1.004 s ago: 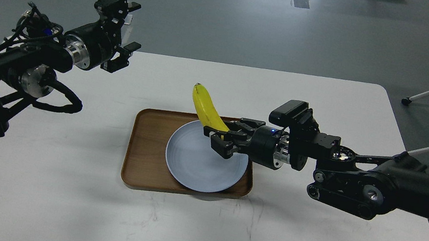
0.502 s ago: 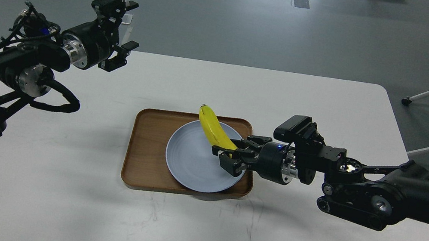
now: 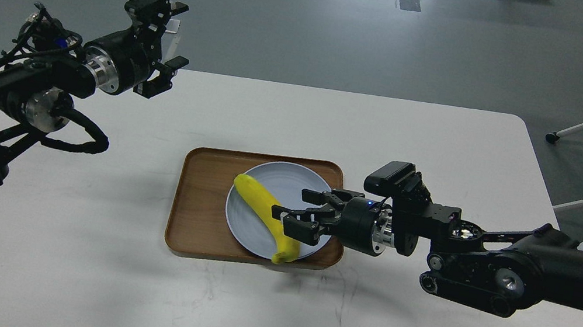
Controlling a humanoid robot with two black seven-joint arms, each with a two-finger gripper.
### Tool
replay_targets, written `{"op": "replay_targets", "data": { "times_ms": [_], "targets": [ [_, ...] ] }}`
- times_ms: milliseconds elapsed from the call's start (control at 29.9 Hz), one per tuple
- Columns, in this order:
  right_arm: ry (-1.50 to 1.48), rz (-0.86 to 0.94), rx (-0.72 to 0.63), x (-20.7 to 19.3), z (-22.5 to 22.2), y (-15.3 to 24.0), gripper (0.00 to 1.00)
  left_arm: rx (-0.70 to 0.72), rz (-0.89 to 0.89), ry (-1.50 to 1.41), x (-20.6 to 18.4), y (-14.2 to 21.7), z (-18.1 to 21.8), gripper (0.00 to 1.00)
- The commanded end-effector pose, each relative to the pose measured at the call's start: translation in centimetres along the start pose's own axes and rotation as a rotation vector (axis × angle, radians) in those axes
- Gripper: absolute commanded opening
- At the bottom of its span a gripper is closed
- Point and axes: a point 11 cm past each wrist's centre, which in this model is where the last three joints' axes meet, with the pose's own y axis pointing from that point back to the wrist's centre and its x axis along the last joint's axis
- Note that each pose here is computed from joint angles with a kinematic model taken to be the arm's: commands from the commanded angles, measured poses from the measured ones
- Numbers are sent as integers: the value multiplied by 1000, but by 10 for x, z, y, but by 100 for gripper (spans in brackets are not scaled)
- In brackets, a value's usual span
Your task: Place banana on plate with both arms
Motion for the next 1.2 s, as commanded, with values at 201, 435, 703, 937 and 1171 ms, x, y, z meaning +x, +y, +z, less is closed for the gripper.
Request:
{"op": "replay_targets", "data": {
  "times_ms": [201, 435, 703, 937, 1171],
  "targets": [
    [-15, 126, -44, 46, 15, 15, 99, 1, -2, 2, -1, 0, -1, 98],
    [-240, 374, -114, 112, 41, 45, 99, 1, -9, 5, -5, -2, -2, 98],
    [-781, 683, -85, 167, 65, 83, 98, -5, -17, 15, -10, -5, -1, 98],
    [-1276, 796, 91, 189, 76, 100, 98, -4, -29, 51, -17, -8, -7, 98],
    [-1452, 776, 139, 165, 89, 104, 98, -36, -19, 157, -15, -6, -7, 98]
  ]
}}
